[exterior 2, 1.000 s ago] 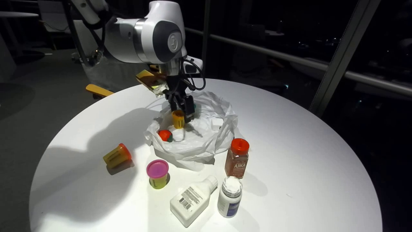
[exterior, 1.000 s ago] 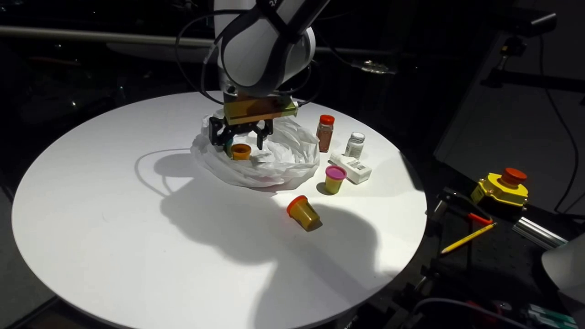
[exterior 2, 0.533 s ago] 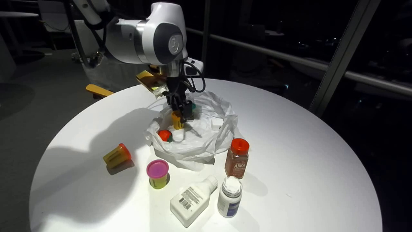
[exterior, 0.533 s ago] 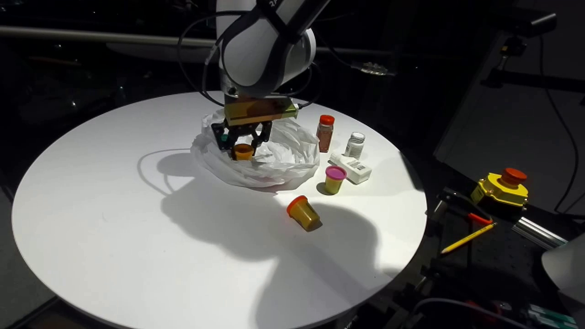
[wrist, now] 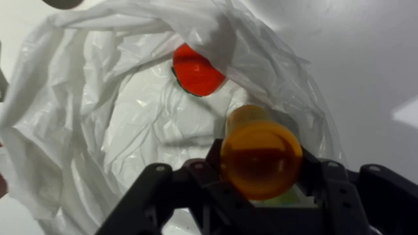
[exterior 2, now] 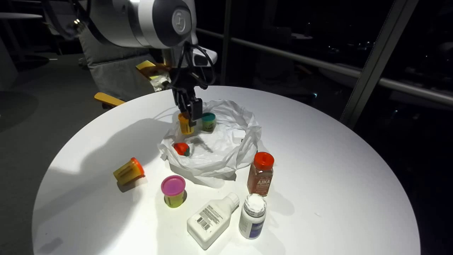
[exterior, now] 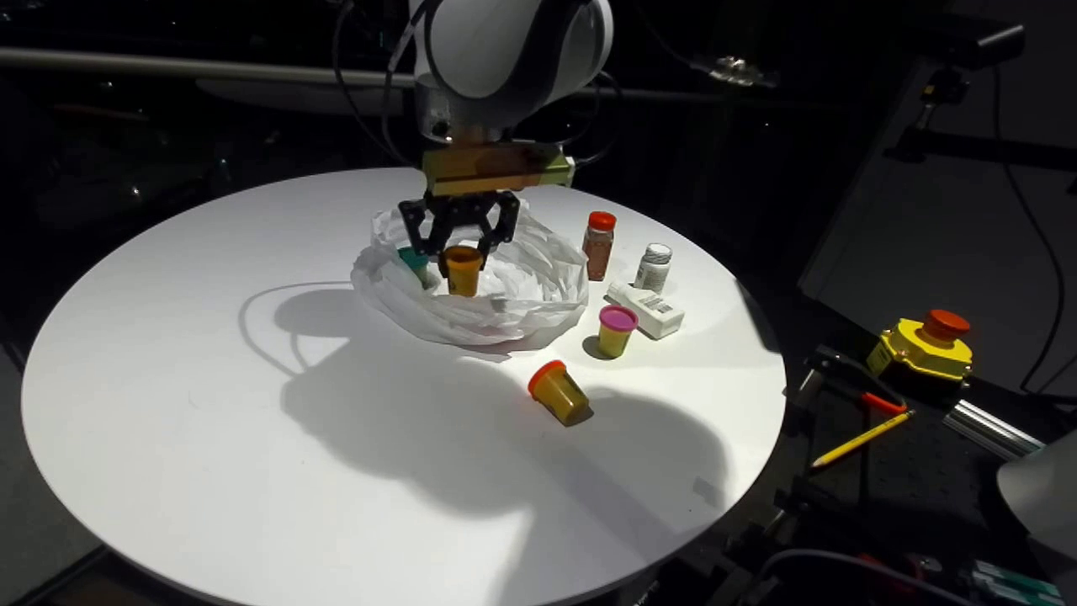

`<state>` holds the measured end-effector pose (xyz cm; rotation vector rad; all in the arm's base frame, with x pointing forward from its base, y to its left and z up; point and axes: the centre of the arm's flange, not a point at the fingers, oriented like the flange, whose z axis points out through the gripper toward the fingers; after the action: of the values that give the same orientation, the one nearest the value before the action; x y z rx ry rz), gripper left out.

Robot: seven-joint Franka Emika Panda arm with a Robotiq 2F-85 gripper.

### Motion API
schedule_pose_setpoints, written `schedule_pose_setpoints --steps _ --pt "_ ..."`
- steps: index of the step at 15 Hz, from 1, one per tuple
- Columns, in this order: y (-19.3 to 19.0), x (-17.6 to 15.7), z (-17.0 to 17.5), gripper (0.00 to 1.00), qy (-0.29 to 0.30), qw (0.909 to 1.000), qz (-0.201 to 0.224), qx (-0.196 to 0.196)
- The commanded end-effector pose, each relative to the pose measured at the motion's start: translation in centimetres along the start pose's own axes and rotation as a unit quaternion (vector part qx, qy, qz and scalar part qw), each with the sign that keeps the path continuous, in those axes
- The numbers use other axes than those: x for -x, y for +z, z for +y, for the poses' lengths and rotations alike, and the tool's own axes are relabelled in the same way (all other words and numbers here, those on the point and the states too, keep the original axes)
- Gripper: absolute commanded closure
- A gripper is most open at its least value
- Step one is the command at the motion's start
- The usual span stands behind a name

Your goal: Remove all the contents from the plastic bag.

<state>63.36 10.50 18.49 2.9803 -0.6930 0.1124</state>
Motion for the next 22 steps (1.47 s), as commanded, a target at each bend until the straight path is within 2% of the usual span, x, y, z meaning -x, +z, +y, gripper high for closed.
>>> schedule_pose_setpoints --steps 1,3,6,10,13,15,16,17,19,21,22 --pt "-6.8 4.8 1.0 0.76 -0.006 0.9998 0.006 0.020" --pt "-8.0 6.4 -0.2 0.76 -0.047 0.9986 0.007 0.025" --pt "-7.8 7.2 -3.3 0.76 -0.103 0.9941 0.021 0.028" --pt "-2.9 6.4 -6.8 0.76 -0.137 0.9902 -0.001 0.024" --pt "1.4 5.8 -8.1 0.76 -0.148 0.9883 -0.011 0.032" --pt "2.9 5.7 -8.3 0.76 -0.155 0.9872 -0.010 0.036" --pt "3.4 5.6 -8.4 0.62 -0.157 0.9869 -0.006 0.038" --pt "3.4 5.7 -8.4 0.26 -0.159 0.9866 0.000 0.036" --pt "2.6 6.3 -8.2 0.20 -0.166 0.9856 0.015 0.029" --pt "1.0 6.8 -8.2 0.05 -0.168 0.9848 0.039 0.021" --pt "0.2 7.2 -8.2 0.00 -0.171 0.9837 0.051 0.019"
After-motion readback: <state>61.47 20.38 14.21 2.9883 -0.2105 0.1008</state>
